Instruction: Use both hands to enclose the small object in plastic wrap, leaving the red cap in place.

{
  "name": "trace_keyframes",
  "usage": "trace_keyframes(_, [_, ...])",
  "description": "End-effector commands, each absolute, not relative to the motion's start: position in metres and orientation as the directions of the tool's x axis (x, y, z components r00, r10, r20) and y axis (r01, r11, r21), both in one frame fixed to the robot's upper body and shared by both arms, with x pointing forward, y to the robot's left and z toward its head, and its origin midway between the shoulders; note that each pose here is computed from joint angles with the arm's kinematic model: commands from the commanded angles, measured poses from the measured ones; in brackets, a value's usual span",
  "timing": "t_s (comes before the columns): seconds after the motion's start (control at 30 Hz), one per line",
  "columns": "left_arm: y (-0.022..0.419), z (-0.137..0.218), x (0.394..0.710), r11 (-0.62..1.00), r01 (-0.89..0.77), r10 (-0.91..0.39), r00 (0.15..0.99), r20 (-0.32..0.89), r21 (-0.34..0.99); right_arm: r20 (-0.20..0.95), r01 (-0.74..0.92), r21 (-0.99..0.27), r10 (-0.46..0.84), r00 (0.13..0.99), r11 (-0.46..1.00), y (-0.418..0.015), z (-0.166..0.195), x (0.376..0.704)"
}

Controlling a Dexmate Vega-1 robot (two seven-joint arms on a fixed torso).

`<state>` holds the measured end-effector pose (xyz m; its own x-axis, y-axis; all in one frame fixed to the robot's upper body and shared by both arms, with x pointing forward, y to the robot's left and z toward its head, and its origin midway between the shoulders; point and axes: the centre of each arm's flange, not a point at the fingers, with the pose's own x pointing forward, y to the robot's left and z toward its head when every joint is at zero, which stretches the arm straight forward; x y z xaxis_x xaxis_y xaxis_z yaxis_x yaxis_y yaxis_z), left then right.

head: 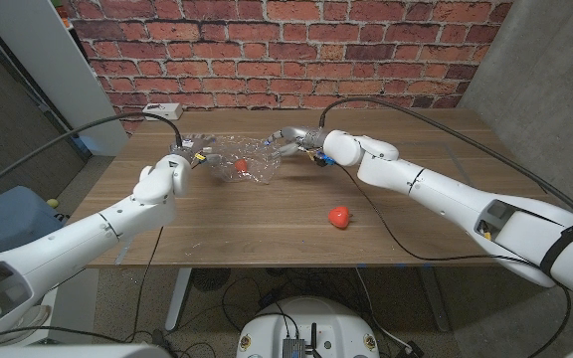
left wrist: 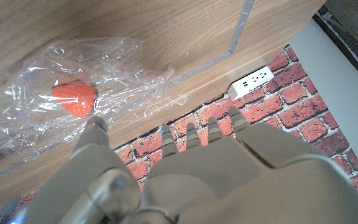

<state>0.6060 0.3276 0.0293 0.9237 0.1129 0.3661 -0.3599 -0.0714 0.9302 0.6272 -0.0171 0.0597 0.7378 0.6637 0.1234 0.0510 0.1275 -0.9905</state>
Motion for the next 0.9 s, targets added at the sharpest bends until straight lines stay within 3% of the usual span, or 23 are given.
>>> trace_keyframes(0.03, [0.328, 0.02, 0.591, -0.101, -0.408, 0.042, 0.909, 0.414, 0.907, 0.047, 0.07, -0.998, 0.677, 0.735, -0.006, 0.011, 0.044, 0.608])
trace_keyframes(0.9, [0.319, 0.021, 0.611, -0.371, -0.261, 0.137, 0.934, 0.33, 0.891, -0.093, -0.043, -0.995, 0.645, 0.759, -0.092, 0.036, 0.027, 0.628])
